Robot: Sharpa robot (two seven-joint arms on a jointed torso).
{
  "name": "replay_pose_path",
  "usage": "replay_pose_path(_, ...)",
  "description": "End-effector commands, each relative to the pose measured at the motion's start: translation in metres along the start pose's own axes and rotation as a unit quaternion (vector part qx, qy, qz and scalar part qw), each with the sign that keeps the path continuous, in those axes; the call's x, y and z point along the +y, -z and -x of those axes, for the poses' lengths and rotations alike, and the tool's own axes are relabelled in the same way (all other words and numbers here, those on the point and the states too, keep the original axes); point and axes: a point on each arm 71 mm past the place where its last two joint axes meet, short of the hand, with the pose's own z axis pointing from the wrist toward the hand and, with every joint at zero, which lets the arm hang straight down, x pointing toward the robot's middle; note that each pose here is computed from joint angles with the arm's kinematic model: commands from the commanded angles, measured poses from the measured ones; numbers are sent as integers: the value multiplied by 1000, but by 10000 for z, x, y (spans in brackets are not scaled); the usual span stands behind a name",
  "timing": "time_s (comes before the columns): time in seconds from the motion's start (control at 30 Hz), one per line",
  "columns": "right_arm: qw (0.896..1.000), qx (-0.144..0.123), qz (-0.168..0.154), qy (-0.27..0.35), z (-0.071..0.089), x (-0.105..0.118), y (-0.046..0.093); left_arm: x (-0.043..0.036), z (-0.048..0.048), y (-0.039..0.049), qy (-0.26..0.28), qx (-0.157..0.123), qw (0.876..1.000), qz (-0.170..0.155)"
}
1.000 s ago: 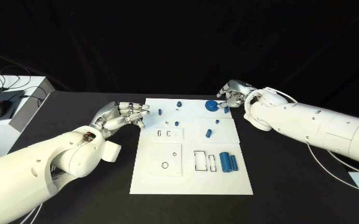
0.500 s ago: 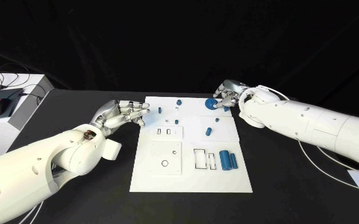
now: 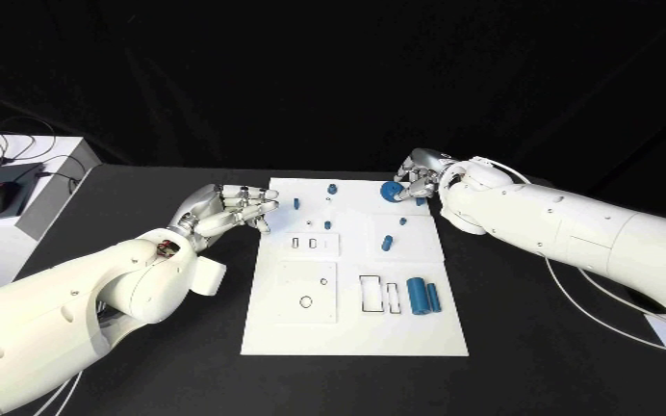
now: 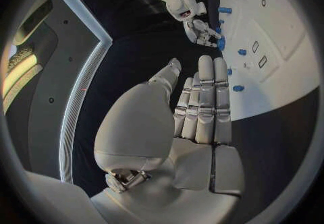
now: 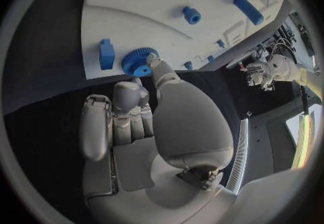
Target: Assemble the parts on the task board
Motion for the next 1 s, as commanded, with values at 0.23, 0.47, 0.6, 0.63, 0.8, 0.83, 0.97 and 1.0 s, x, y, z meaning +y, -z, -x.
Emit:
replay_pose_path(0.23, 1000, 23, -6, 1, -63, 9, -27, -9, -27, -13, 0, 8, 1000, -3)
replay_pose_path(0.47, 999, 33, -7, 1, -86, 1, -31, -8, -21, -10, 0, 7, 1000, -2)
replay_pose_path(0.6, 999, 40, -7, -1, -97, 1, -32, -7, -19, -9, 0, 7, 1000, -1)
replay_pose_path(0.63, 999, 42, -8, -1, -100, 2, -32, -7, -20, -9, 0, 7, 1000, -1)
replay_pose_path(0.8, 999, 48, -8, 0, -115, 17, -33, -7, -21, -9, 0, 8, 1000, -1)
replay_pose_path(0.83, 999, 49, -8, 1, -118, 21, -34, -6, -21, -10, 0, 8, 1000, -1)
replay_pose_path(0.97, 999, 49, -6, 8, -129, 42, -34, -6, -22, -9, 0, 8, 1000, -1)
replay_pose_path(1.0, 999, 48, -5, 10, -130, 47, -34, -6, -22, -9, 0, 8, 1000, -1)
